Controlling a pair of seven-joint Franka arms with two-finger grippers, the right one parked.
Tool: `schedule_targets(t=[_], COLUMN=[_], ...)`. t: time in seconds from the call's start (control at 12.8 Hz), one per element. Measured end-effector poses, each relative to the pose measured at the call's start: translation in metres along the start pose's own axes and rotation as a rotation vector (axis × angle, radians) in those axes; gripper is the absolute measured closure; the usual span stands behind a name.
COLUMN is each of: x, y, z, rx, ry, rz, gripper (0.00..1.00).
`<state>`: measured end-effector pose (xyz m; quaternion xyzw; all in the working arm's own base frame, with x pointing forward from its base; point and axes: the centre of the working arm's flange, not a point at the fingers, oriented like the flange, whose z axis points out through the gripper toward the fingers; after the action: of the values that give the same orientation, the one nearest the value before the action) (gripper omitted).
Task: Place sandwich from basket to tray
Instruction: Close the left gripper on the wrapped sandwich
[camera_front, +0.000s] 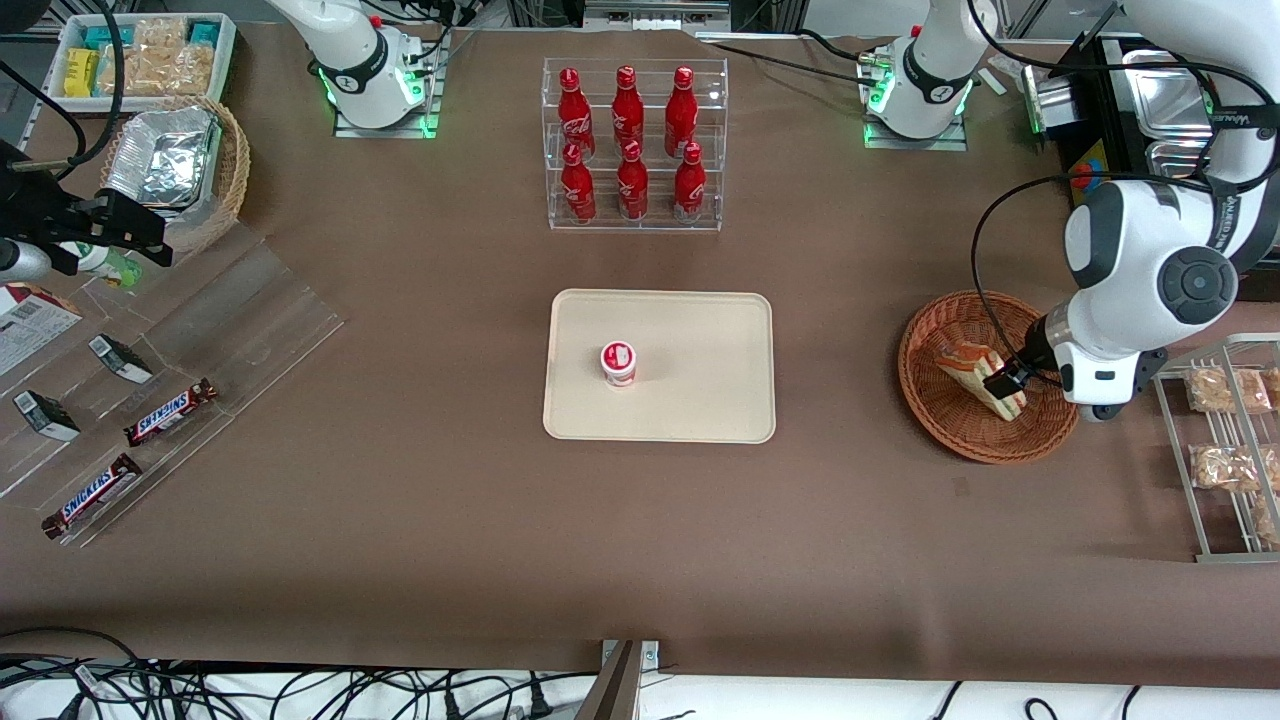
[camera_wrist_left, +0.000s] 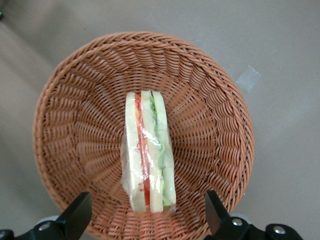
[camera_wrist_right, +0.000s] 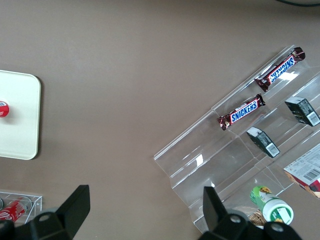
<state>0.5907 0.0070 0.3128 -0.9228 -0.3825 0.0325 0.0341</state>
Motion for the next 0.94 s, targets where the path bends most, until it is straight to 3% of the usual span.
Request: schedule_targets(t=[0.31,0.94], x=[-0.012,-0.021], y=[-0.006,-0.004], z=[0.031,0.052], rx=[-0.027,-0.021], ry=[0.025,0.075], rz=[0.000,-0.029], gripper=[0.00,0.00])
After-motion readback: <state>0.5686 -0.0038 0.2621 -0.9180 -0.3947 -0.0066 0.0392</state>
